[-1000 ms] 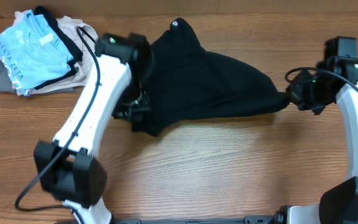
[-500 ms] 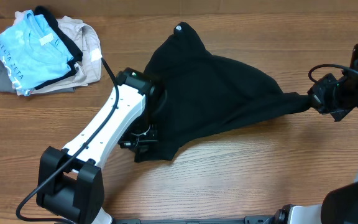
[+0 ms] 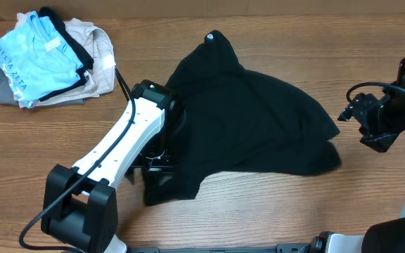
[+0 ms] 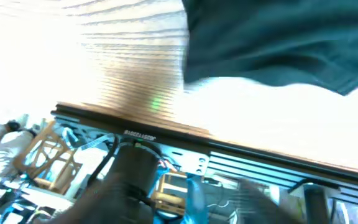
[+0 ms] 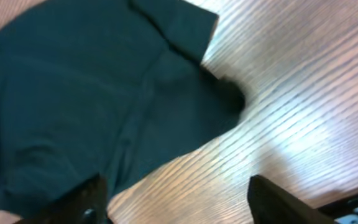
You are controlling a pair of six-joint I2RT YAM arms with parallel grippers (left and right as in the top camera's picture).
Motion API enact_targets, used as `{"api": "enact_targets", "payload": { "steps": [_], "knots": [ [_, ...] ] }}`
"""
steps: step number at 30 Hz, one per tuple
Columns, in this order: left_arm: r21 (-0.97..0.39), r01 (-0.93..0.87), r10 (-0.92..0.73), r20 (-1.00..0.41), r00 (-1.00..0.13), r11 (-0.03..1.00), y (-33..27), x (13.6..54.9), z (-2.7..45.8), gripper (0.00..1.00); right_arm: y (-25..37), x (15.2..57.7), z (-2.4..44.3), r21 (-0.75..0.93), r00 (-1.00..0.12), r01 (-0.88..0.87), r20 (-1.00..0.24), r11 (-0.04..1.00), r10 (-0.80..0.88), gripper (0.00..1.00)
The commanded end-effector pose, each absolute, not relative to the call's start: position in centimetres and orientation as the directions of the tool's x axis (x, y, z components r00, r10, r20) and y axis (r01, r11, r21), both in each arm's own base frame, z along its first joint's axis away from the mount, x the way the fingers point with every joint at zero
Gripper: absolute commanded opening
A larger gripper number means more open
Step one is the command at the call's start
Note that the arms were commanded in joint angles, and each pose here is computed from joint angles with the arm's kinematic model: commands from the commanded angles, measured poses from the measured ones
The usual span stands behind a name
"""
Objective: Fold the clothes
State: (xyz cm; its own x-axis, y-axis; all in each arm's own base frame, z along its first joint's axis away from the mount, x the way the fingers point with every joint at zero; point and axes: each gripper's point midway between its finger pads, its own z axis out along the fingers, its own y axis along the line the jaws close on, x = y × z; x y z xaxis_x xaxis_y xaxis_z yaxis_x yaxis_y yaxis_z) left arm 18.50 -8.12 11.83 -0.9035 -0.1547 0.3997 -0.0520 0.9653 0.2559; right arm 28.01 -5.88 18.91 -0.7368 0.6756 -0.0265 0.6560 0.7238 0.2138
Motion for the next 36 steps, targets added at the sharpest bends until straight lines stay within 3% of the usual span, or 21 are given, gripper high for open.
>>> {"api": "enact_targets", "payload": {
  "steps": [1, 3, 6, 10, 15, 20, 21, 27, 36],
  "knots": [
    [0.264, -0.023, -0.131, 0.4, -0.907, 0.964, -7.9, 18.4, 12.0, 0.85, -5.9, 28.1, 19.3, 0.216, -0.758, 0.625, -0.063, 0.75, 0.65, 0.79],
    [0.262, -0.025, -0.13, 0.394, -0.91, 0.965, -7.9, 18.5, 11.9, 0.95, -6.1, 28.6, 19.3, 0.224, -0.755, 0.623, -0.082, 0.75, 0.651, 0.81],
    [0.246, -0.033, -0.125, 0.37, -0.92, 0.969, -8.2, 19.1, 11.5, 1.0, -6.4, 29.5, 19.5, 0.238, -0.751, 0.614, -0.117, 0.753, 0.65, 0.88],
    [0.196, -0.042, -0.11, 0.351, -0.93, 0.98, -9.2, 19.8, 11.0, 0.99, -7.0, 31.2, 19.8, 0.262, -0.741, 0.596, -0.184, 0.759, 0.646, 0.87],
    [0.163, -0.035, -0.088, 0.327, -0.941, 0.986, -10.2, 20.3, 10.3, 0.95, -7.8, 33.4, 19.0, 0.269, -0.733, 0.589, -0.219, 0.762, 0.644, 0.5],
    [0.148, -0.017, -0.061, 0.301, -0.952, 0.989, -10.9, 20.5, 9.1, 0.96, -7.8, 35.0, 16.1, 0.276, -0.749, 0.592, -0.158, 0.757, 0.643, 0.13],
    [0.146, -0.014, -0.057, 0.297, -0.953, 0.989, -11.0, 20.5, 8.7, 0.96, -7.5, 35.3, 15.5, 0.287, -0.754, 0.591, -0.136, 0.754, 0.643, 0.09],
    [0.14, -0.021, -0.06, 0.284, -0.957, 0.99, -11.1, 20.6, 7.5, 0.98, -7.6, 36.4, 10.5, 0.254, -0.769, 0.612, -0.029, 0.749, 0.639, 0.04],
    [0.124, -0.024, -0.055, 0.256, -0.965, 0.992, -11.4, 21.3, 7.1, 1.0, -7.6, 36.1, 4.9, 0.187, -0.736, 0.676, 0.11, 0.713, 0.669, 0.04]
  ]
}}
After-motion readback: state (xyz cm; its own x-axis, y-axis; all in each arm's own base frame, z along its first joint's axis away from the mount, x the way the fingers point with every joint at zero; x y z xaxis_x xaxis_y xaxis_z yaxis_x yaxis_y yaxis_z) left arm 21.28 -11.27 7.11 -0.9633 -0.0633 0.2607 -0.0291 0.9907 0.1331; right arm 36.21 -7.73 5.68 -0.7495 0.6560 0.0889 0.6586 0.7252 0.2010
